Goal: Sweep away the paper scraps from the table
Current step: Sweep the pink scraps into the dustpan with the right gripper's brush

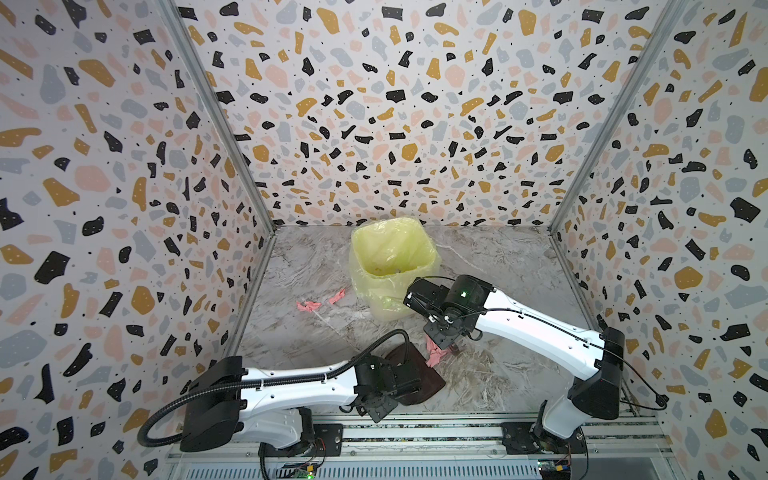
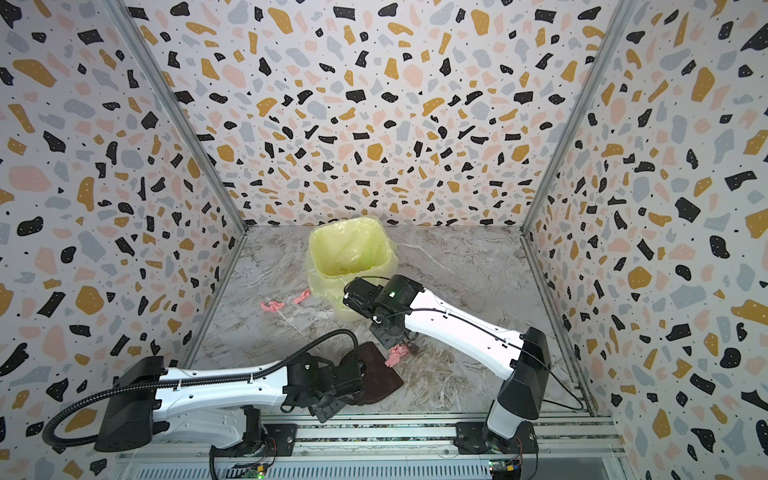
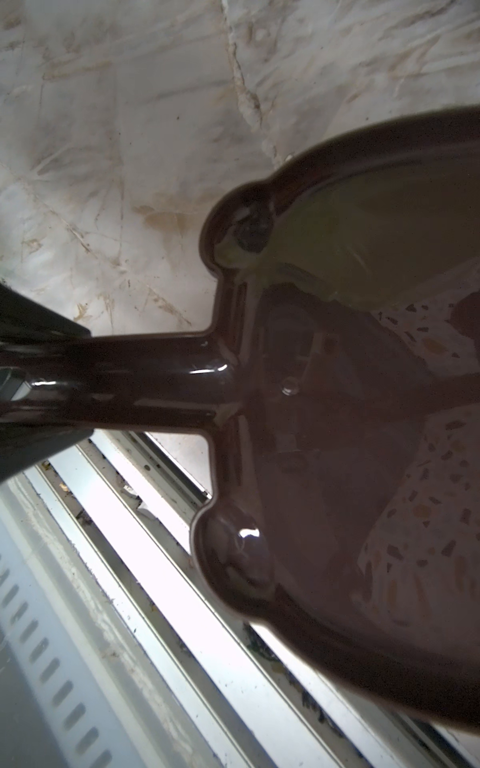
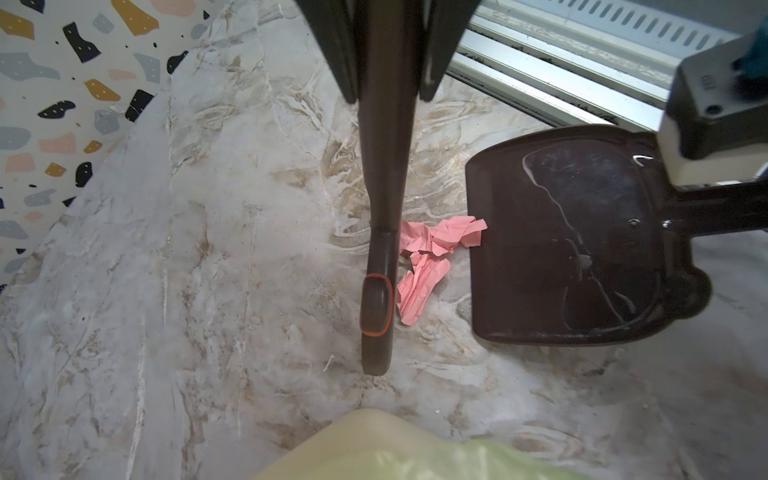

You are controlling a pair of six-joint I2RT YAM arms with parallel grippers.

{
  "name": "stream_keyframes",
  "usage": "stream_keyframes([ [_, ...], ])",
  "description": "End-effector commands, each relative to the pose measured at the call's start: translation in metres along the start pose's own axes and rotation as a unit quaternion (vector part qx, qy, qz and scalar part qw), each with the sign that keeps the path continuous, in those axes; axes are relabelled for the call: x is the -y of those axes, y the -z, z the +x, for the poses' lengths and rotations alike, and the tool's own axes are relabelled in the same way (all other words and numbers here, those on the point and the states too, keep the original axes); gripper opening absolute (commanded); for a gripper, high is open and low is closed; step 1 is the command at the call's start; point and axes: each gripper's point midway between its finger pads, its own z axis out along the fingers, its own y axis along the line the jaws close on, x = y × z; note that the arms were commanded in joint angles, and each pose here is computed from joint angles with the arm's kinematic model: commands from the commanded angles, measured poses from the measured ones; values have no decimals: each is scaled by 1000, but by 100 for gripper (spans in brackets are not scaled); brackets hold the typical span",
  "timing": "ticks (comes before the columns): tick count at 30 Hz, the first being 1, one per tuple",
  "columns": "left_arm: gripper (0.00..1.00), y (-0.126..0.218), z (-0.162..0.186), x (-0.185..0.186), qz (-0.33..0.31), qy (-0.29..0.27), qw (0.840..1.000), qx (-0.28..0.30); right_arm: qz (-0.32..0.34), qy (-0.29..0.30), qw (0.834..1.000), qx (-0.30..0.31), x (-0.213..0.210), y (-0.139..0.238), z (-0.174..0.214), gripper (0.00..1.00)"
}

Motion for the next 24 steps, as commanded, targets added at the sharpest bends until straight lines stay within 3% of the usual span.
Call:
stream_keyframes([
  [1, 0, -5, 5, -2, -1, -4, 1000, -12, -36, -6, 999, 11, -18, 12, -4, 0],
  [13, 0, -5, 5, -3, -3, -3, 1000, -14, -98, 7, 994, 36, -61, 45, -4, 0],
  [24, 0, -4, 5, -5, -7, 0, 1000, -12, -18, -42, 997, 58, -4, 40, 0, 0],
])
